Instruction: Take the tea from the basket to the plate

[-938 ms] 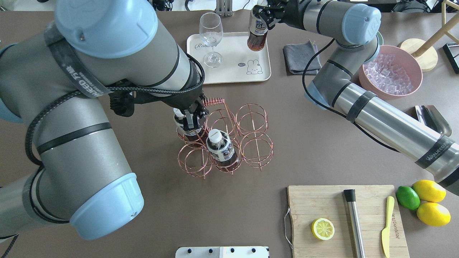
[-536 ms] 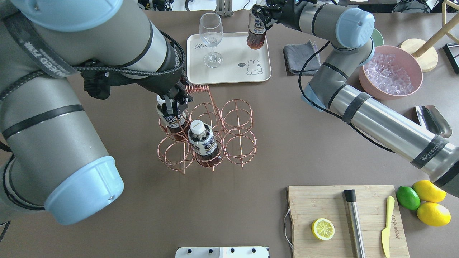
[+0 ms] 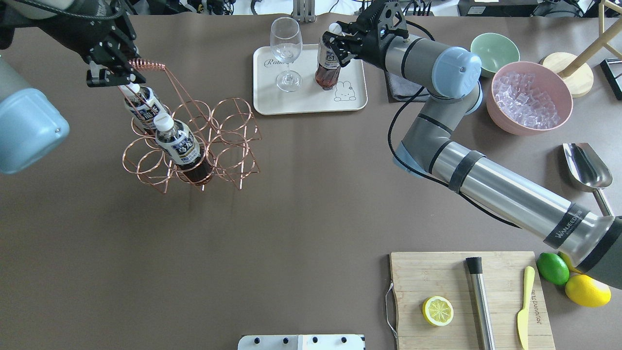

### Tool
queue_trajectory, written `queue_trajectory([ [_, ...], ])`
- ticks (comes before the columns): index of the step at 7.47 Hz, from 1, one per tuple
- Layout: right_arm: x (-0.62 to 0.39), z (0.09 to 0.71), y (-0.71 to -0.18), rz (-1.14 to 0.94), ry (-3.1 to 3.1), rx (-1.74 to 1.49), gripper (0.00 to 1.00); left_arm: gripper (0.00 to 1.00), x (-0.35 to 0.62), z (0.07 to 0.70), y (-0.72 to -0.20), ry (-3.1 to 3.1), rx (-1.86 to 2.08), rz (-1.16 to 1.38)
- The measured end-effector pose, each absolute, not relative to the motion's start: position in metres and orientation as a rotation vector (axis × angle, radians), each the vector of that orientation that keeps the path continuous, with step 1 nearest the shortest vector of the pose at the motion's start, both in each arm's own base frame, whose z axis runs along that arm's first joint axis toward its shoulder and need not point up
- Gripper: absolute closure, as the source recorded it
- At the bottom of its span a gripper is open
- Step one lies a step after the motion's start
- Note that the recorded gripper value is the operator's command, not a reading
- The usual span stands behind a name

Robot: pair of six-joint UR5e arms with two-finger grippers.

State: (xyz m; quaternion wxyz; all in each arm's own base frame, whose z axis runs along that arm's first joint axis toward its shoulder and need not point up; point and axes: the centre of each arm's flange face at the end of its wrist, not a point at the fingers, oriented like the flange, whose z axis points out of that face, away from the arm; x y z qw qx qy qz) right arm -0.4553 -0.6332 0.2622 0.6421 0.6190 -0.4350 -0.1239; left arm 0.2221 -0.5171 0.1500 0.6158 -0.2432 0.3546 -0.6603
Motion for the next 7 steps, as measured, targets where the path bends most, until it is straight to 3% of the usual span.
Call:
queue_trajectory([
  [1,-0.457,0.263,-0.631,-0.283,-0.997,1.413,1.00,1.00,0.184,0.181,-0.542,0.794,-0.555,-1.521],
  [2,-0.458,0.264,-0.628,-0.284,-1.003,1.414,0.35,1.00,0.152,0.212,-0.569,0.771,-0.544,-1.516],
  [4,-0.456,0.268,-0.626,-0.270,-1.022,1.402,0.02,1.00,0.102,0.263,-0.616,0.755,-0.522,-1.509],
  [7,-0.451,0.269,-0.627,-0.262,-1.032,1.397,0.01,1.00,0.073,0.319,-0.660,0.739,-0.494,-1.485],
])
